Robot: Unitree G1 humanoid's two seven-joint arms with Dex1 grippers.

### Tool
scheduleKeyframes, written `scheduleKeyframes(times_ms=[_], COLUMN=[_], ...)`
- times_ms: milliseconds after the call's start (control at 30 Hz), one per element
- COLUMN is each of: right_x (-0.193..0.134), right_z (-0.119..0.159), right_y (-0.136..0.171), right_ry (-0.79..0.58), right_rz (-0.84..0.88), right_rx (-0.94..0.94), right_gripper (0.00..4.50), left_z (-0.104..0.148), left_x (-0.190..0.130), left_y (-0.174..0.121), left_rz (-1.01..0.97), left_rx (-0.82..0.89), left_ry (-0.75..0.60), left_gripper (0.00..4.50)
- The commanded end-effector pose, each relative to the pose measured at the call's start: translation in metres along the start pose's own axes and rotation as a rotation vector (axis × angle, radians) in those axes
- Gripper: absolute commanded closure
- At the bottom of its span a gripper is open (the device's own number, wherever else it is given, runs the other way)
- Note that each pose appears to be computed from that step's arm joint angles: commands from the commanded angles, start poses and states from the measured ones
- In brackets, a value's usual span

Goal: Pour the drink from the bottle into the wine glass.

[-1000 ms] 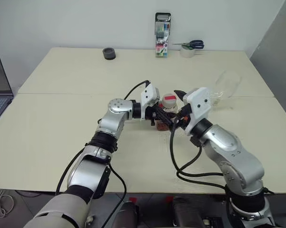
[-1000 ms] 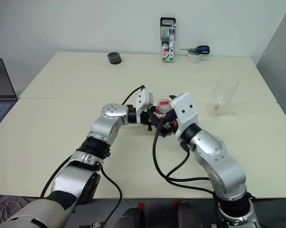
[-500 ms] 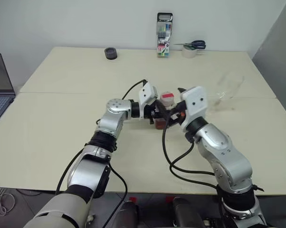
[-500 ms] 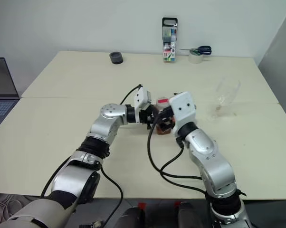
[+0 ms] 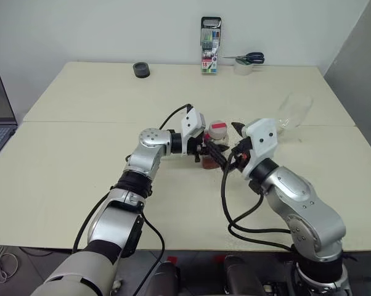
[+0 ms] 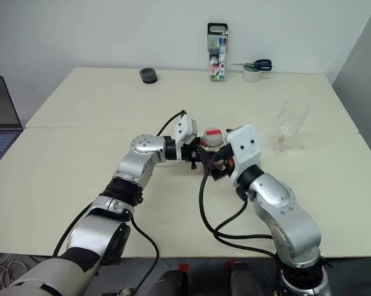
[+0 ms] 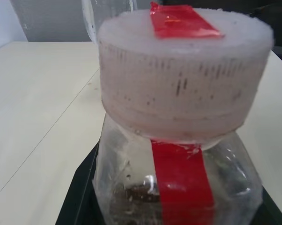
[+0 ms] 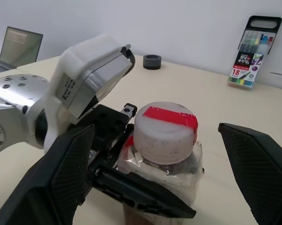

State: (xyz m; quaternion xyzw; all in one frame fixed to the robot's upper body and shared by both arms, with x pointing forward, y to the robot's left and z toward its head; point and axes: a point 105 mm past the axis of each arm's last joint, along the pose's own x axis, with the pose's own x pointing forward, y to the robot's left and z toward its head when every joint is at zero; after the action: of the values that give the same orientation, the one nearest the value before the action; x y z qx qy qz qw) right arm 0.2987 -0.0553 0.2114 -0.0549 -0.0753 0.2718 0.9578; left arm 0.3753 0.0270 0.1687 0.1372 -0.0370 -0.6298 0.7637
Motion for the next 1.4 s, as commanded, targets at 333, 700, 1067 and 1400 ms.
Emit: scheduleKeyframes(times_ms=[333,700,1067,1400], right_x=[0.011,0.021,0.022,0.02], right_z=[0.012,0.011,0.008,0.002], right_y=[-0.009,-0.011,-0.006,0.002], right_ry=[-0.093,-0.1,-0.098,-0.005], right_rz=[-0.084,-0.133,-0.116,0.48], right_rx=[-0.024,-0.001,-0.007,-0.175], right_gripper=[0.0,0.0,2.63,2.63], left_z=[0.015,0.014,0.013,0.018], left_x=[0.001,0.001,0.001,-0.016], left_y=[0.001,0.0,-0.001,-0.008], left_rz=[-0.008,-0.013,-0.014,-0.132], left_rx=[0.065,0.061,0.056,0.017], left_ry=[-0.017,-0.017,-0.014,0.003], left_gripper=[2.77,2.77,2.77,2.78])
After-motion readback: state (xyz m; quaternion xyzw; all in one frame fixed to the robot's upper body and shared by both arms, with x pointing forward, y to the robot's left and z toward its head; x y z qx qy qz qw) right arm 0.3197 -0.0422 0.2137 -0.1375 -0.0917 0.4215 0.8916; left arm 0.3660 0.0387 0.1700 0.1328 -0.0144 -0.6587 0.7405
